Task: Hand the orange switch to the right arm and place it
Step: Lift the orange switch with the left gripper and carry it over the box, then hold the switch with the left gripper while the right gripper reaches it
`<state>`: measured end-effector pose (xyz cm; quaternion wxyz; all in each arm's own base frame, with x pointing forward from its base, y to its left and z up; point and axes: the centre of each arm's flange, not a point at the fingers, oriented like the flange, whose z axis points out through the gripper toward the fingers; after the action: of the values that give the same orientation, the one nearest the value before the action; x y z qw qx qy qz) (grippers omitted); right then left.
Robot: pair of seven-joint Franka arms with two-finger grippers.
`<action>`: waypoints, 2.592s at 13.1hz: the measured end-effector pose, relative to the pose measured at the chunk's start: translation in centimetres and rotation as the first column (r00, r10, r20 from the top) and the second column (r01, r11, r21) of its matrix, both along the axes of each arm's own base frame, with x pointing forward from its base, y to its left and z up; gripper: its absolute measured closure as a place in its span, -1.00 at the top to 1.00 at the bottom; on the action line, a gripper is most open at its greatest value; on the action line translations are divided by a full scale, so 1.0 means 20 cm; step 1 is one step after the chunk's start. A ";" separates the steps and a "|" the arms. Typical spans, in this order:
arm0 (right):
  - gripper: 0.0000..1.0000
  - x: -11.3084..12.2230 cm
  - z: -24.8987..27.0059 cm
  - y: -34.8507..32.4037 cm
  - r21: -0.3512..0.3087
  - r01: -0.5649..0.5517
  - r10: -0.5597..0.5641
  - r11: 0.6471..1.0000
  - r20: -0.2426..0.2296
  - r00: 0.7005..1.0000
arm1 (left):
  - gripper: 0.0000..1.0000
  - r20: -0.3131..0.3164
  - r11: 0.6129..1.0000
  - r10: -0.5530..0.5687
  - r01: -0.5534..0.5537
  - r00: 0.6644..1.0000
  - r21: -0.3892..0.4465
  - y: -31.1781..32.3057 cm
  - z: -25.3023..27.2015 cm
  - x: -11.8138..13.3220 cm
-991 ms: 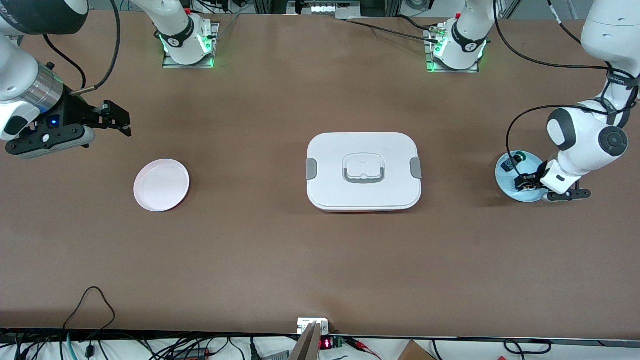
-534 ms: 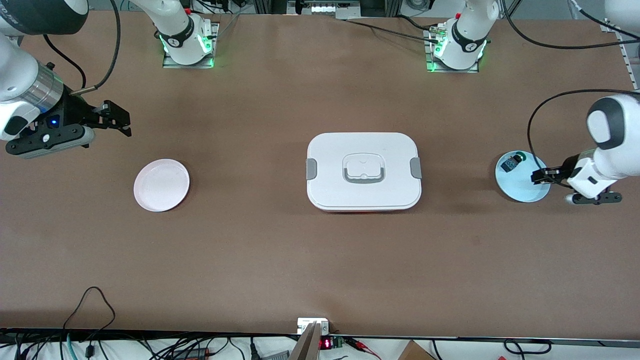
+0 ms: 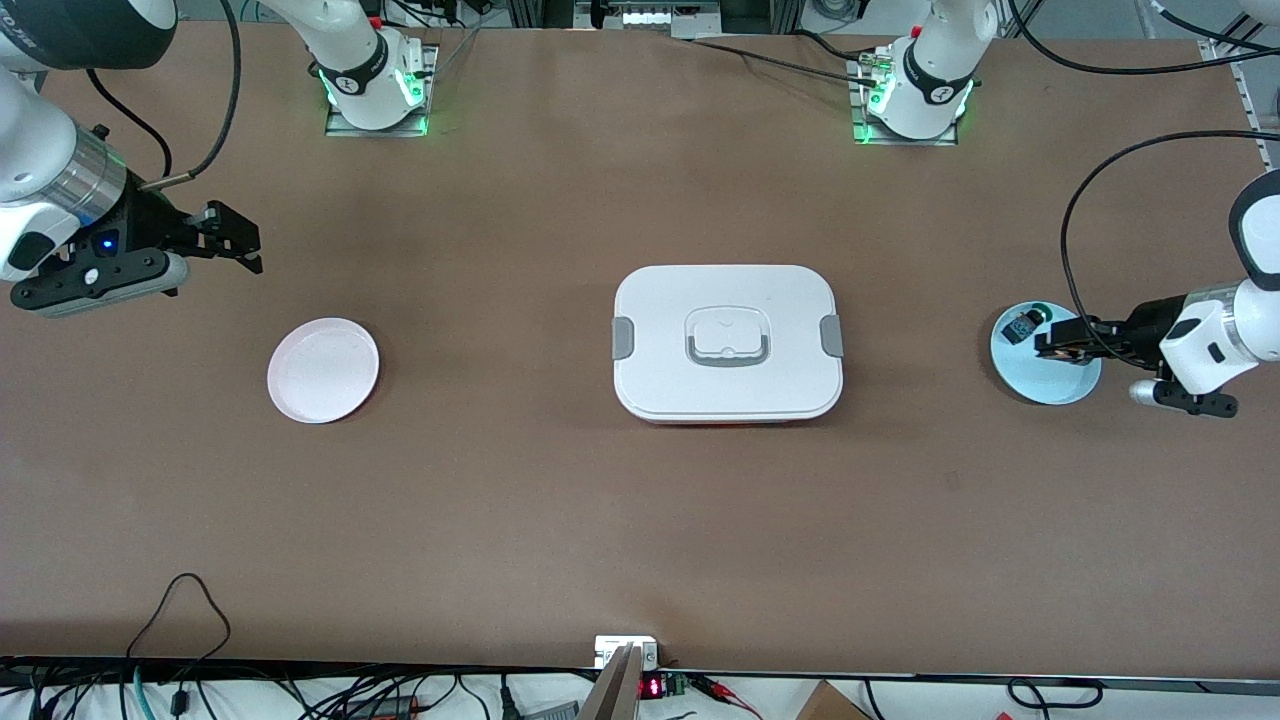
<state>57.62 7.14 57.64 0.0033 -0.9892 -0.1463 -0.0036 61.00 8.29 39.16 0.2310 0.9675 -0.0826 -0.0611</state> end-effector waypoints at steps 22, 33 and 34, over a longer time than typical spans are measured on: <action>1.00 0.07 -0.55 0.80 0.695 0.349 0.057 0.629 -0.489 0.871 | 0.45 0.796 0.392 0.072 0.717 0.601 -0.577 -2.10 -0.05 -0.12; 1.00 0.09 -0.80 1.40 0.786 0.582 0.027 0.208 -0.599 0.800 | 0.45 0.785 0.411 0.102 0.693 0.611 -0.592 -2.23 -0.05 -0.17; 1.00 0.08 -0.83 1.41 0.783 0.587 0.022 0.206 -0.603 0.797 | 0.45 0.785 0.411 0.103 0.693 0.611 -0.593 -2.23 -0.05 -0.17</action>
<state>59.27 35.43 41.13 0.6324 -0.7532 0.0861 0.1596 57.62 -36.35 38.12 0.6152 0.6088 -0.3753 0.3316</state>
